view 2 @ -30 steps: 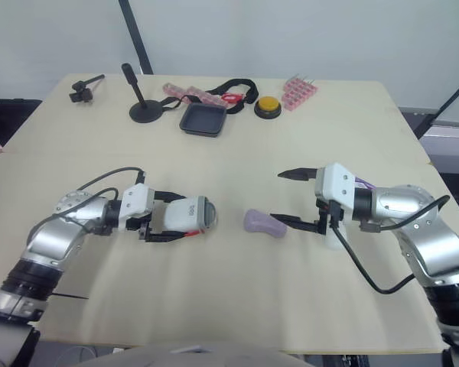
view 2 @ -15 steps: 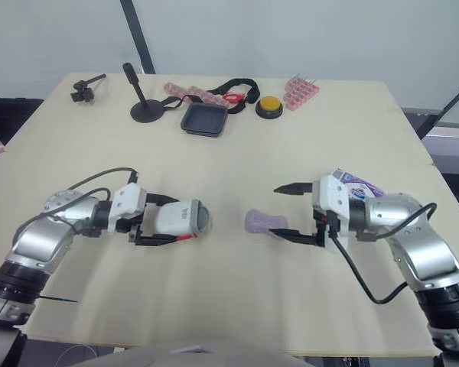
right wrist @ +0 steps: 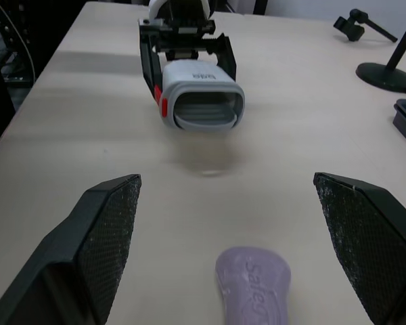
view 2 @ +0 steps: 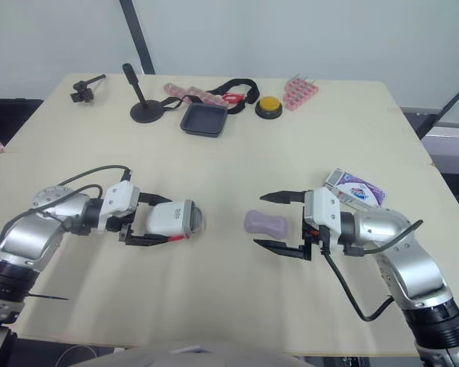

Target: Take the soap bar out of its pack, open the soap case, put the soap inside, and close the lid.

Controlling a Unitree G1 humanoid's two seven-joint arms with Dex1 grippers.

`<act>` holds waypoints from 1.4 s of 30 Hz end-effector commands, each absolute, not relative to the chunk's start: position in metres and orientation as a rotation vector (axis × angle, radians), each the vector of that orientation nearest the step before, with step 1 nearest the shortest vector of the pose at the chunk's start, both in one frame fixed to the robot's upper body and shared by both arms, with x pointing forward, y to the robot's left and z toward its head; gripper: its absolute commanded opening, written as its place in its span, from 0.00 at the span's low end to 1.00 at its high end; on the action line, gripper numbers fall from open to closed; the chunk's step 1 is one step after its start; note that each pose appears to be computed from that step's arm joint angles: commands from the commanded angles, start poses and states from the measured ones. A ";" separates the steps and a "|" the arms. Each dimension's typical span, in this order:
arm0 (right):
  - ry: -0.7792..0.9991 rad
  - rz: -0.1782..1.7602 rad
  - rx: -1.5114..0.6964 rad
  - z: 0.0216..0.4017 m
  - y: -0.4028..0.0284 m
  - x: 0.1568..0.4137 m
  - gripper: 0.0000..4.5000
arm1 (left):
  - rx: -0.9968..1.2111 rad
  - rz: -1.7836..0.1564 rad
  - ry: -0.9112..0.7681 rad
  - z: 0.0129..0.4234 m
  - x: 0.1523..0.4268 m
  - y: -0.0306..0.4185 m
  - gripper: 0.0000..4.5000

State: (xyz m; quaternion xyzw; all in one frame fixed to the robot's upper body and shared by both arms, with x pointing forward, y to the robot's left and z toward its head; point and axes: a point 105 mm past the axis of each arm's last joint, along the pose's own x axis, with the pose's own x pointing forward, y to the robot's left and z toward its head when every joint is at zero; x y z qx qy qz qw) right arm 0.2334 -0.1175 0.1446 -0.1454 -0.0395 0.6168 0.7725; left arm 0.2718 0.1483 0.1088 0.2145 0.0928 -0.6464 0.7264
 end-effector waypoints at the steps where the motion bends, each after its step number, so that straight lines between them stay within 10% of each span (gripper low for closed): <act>1: -0.110 1.320 -0.360 0.149 -0.121 0.236 0.98 | 0.496 -1.459 0.198 0.124 0.272 0.139 0.77; 42: -0.084 1.294 -0.391 0.133 -0.113 0.231 0.98 | 0.808 -1.456 0.328 0.110 0.294 0.126 0.77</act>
